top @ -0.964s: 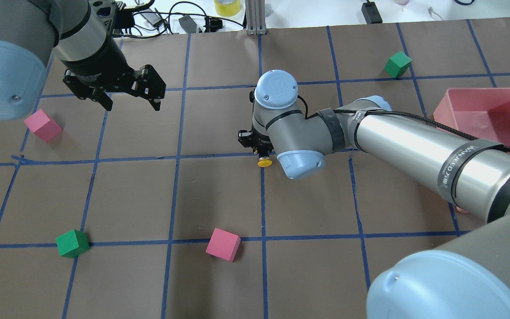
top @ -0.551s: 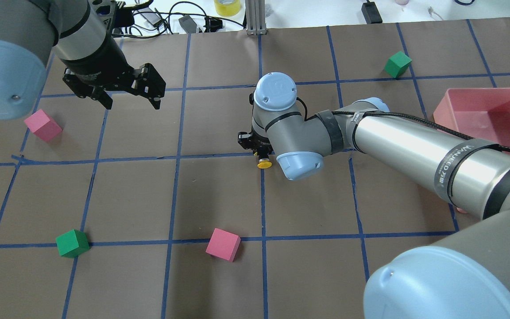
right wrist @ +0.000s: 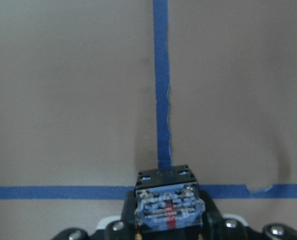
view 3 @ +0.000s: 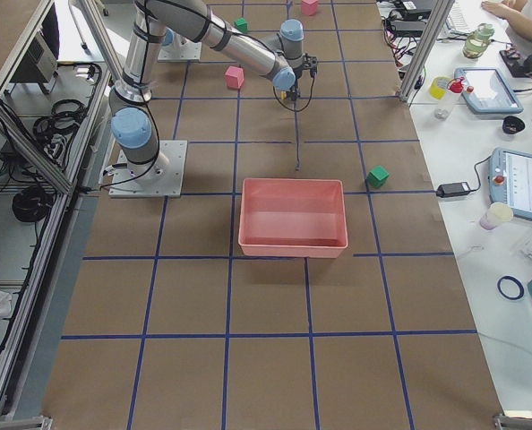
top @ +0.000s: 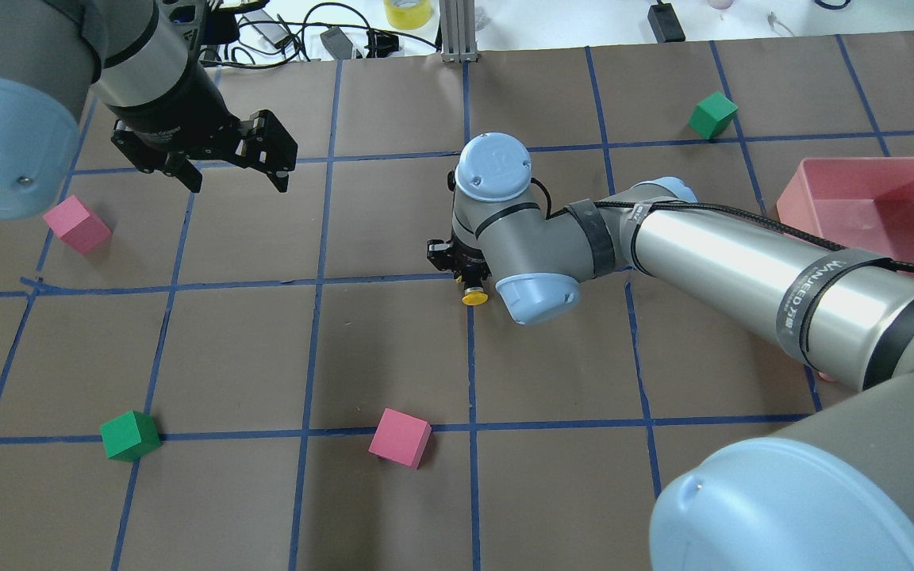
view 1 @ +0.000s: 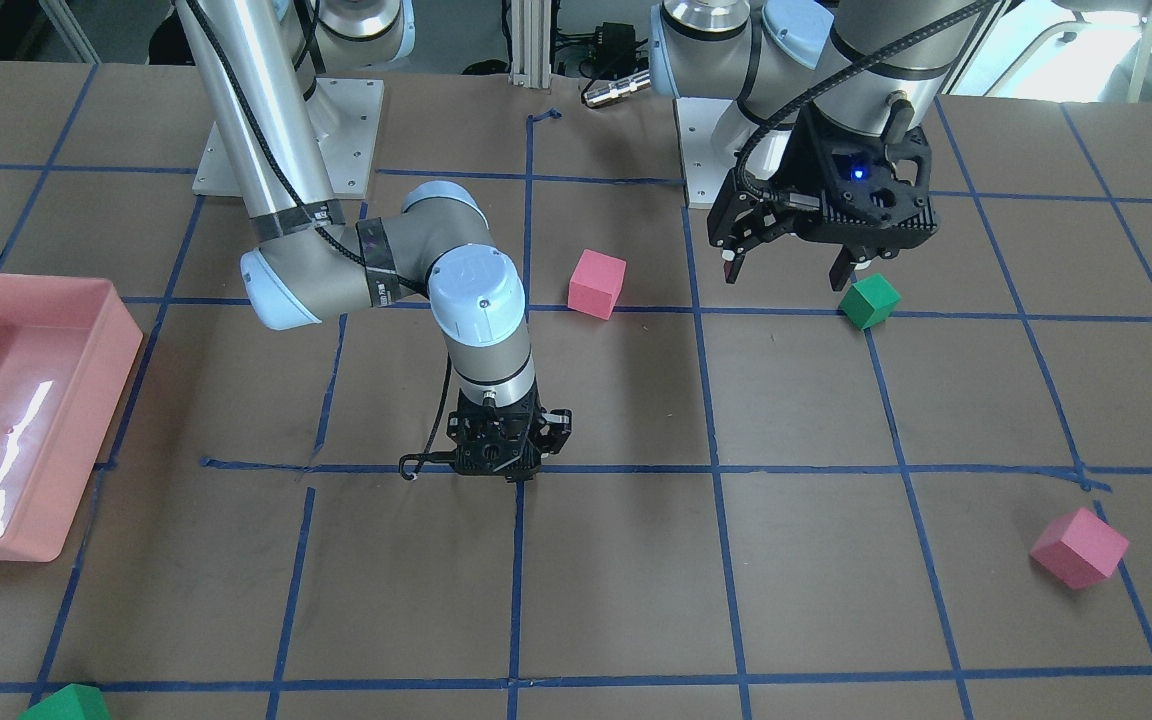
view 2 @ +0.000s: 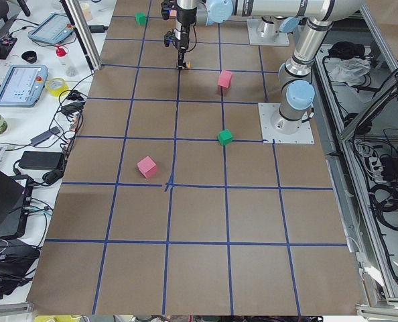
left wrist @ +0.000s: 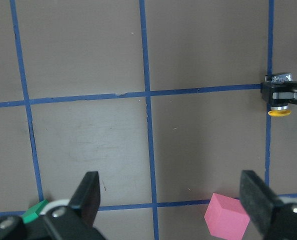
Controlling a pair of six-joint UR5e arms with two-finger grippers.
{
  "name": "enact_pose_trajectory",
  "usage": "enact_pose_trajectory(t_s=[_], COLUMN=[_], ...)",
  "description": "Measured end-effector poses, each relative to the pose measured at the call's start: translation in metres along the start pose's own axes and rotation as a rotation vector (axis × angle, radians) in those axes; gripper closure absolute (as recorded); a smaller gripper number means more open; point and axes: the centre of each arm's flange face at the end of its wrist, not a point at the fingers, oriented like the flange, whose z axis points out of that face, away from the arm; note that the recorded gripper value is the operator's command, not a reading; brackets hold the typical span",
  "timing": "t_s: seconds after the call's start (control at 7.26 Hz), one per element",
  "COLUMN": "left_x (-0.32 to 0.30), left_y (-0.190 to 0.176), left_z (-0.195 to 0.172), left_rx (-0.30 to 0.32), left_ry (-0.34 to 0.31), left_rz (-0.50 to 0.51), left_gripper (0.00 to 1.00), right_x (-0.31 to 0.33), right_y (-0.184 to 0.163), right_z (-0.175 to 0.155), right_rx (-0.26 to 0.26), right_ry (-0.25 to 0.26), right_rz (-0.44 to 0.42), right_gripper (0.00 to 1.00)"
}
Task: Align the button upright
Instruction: 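Open and withdraw the right gripper while the left arm reaches toward the button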
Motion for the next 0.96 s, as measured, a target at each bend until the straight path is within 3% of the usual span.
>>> enact_pose_trajectory(t_s=[0.28,0.41,0.69,0.96], left_x=[0.003,0.005,0.006,0.007], left_y=[0.012,0.022,0.053,0.087], left_z=[0.011,0.02,0.03,0.037], left_rx=[0.046,0.065,0.066,0.069], left_ry=[0.003,0.003,0.002,0.002], left_rz=[-0.003,-0.001,0.001,-0.006], left_gripper=[0.0,0.0,0.0,0.0], right_x=[0.002,0.003,0.003,0.031], right_y=[0.005,0.006,0.002,-0.011], right_z=[0.002,0.001,-0.024,-0.076], right_rx=[-0.01,-0.011,0.023,0.021], right_ry=[0.004,0.005,0.002,0.018], right_rz=[0.001,-0.002,-0.026,-0.034], right_gripper=[0.08,0.01,0.0,0.0])
